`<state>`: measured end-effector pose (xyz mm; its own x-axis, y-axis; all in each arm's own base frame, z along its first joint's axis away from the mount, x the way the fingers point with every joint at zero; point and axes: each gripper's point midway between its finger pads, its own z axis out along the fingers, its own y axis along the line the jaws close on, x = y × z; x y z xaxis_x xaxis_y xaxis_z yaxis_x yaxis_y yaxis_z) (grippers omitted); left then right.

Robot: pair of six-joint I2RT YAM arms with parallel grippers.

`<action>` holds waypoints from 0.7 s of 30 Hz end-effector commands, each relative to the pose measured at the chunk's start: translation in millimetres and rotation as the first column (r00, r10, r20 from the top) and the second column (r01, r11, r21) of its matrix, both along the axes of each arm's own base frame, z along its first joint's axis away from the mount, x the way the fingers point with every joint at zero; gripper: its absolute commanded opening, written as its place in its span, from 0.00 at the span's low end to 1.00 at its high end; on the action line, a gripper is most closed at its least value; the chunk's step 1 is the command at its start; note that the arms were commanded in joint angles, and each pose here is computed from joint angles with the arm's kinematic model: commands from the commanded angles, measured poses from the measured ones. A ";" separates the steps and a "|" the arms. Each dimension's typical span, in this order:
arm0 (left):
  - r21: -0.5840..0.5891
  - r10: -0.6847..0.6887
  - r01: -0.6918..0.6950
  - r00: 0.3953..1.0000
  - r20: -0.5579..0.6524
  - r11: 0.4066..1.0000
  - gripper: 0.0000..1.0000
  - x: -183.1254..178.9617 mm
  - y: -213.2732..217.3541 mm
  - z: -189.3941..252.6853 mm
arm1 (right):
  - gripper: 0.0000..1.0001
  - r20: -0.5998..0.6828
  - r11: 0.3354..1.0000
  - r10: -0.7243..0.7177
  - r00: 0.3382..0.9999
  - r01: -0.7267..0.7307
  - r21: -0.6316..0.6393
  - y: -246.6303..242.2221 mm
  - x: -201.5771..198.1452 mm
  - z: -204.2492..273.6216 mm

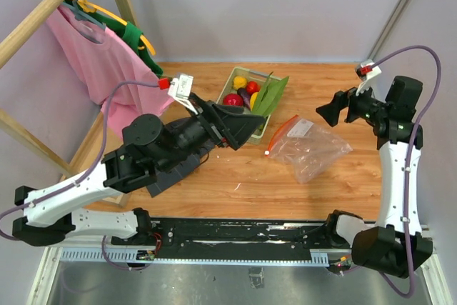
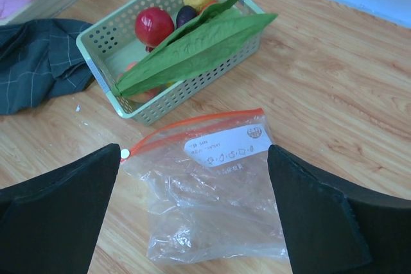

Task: Open the zip-top bag and remove the fake food
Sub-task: Reset both arms

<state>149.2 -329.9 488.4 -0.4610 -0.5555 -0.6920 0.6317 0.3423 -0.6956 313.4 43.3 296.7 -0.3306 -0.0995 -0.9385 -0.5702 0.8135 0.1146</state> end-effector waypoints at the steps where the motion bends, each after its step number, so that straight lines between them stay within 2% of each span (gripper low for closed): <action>1: 0.277 0.198 -0.259 0.953 0.231 0.925 0.99 43.2 43.7 -38.2 | 0.98 0.117 0.999 -0.037 0.992 0.035 0.017 -1.8 -6.3 45.4; 4: 0.343 0.203 -0.295 0.939 0.278 0.892 0.99 65.4 66.6 -57.7 | 0.98 0.108 0.995 -0.094 0.990 0.089 0.049 -4.9 -6.7 63.0; 6: 0.355 0.187 -0.287 0.939 0.288 0.890 0.99 78.9 81.3 -64.0 | 0.98 0.098 0.990 -0.131 0.987 0.125 0.061 -7.7 -8.3 70.6; 10: 0.320 0.174 -0.256 0.949 0.264 0.912 0.99 95.4 107.5 -62.9 | 0.98 0.142 0.993 -0.116 0.983 0.111 0.038 -5.3 -15.2 96.5; 13: 0.307 0.159 -0.238 0.953 0.258 0.922 0.99 99.0 115.5 -59.8 | 0.98 0.164 0.994 -0.109 0.980 0.106 0.025 -4.8 -18.2 111.8; 21: 0.352 0.203 -0.269 0.956 0.214 0.897 0.99 121.3 131.4 -74.7 | 0.98 0.174 0.996 -0.091 0.980 0.085 0.038 2.5 -30.5 134.7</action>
